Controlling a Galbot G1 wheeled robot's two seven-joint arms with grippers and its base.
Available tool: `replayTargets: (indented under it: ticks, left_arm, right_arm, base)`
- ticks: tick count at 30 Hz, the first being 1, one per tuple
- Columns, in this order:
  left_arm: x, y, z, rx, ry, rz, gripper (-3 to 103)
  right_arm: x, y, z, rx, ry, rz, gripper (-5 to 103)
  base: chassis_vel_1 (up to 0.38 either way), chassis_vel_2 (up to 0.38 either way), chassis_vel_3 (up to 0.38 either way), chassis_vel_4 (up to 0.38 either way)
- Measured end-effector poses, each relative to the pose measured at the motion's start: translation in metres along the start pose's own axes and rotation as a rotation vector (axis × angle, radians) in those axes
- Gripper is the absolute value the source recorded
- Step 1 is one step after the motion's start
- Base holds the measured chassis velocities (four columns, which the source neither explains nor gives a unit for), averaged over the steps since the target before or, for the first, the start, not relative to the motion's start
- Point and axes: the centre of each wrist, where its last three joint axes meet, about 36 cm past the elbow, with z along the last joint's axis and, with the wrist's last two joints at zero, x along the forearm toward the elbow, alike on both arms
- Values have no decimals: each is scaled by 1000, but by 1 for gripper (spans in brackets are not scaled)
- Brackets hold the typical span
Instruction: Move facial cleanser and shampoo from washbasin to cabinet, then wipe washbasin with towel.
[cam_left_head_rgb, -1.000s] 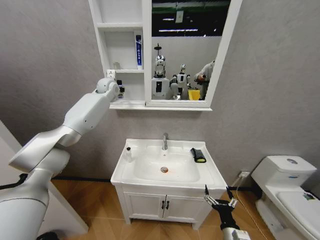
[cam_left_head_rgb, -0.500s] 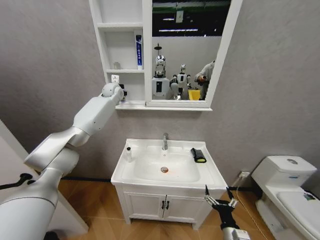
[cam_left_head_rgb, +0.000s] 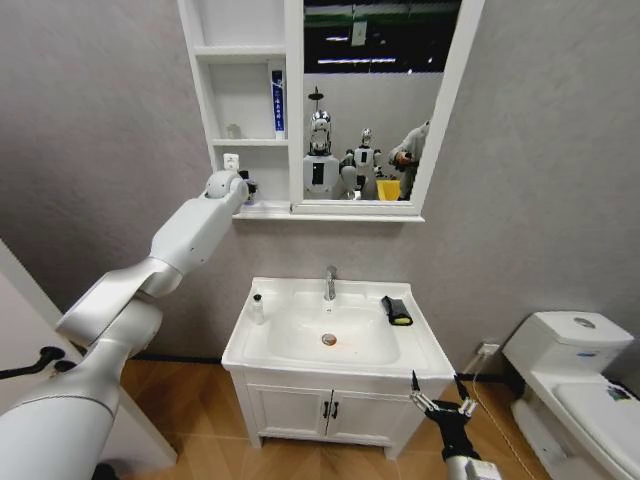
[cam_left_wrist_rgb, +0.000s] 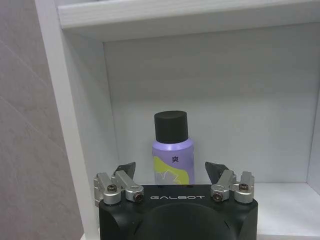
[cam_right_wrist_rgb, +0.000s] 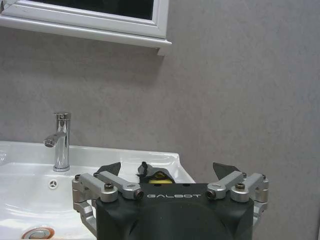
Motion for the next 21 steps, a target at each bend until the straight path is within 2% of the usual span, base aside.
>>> replayTargets:
  ticks: [1, 2, 4, 5, 6, 7, 8, 10, 12, 15, 16, 18, 19, 21]
  left_arm:
    - [9, 4, 3, -8, -18, 6, 84]
    - [9, 4, 3, -8, -18, 6, 84]
    - [32, 14, 13, -29, -51, 21, 93]
    - [32, 14, 13, -29, -51, 21, 93]
    - [52, 17, 20, -31, -64, 51, 97]
    - [74, 21, 27, -34, -76, 87, 99]
    - [74, 21, 27, -34, -76, 87, 99]
    - [113, 37, 50, -45, -119, 127, 100]
    - [123, 43, 60, -46, -137, 131, 100]
    - [175, 56, 113, -57, -149, 180, 100]
    - [175, 56, 113, -57, -149, 180, 100]
    - [204, 65, 161, -82, -211, 167, 100]
    - [204, 65, 161, -82, -211, 167, 100]
    - [223, 69, 219, -93, -169, 152, 100]
  right_arm:
    - [1, 0, 0, 0, 0, 1, 100]
    - [1, 0, 0, 0, 0, 1, 100]
    - [2, 0, 1, -1, 0, 3, 100]
    - [2, 0, 1, -1, 0, 3, 100]
    - [2, 1, 1, -2, 1, 0, 100]
    - [1, 3, 1, -3, 1, -2, 100]
    - [1, 3, 1, -3, 1, -2, 100]
    - [1, 6, 1, -4, 0, -8, 100]
    - [0, 6, 2, -4, 1, -10, 100]
    - [1, 8, 2, -1, 4, -14, 100]
    - [1, 8, 2, -1, 4, -14, 100]
    - [4, 10, 3, -10, 11, -4, 100]
    - [4, 10, 3, -10, 11, -4, 100]
    - [8, 13, 5, -15, 17, 3, 100]
  base:
    - [0, 0, 0, 0]
    - [0, 0, 0, 0]
    - [0, 0, 0, 0]
    - [0, 0, 0, 0]
    - [0, 0, 0, 0]
    - [0, 0, 0, 0]
    - [0, 0, 0, 0]
    - [0, 0, 0, 0]
    - [0, 0, 0, 0]
    - [0, 0, 0, 0]
    - [0, 0, 0, 0]
    - [0, 0, 0, 0]
    - [0, 0, 0, 0]
    - [0, 0, 0, 0]
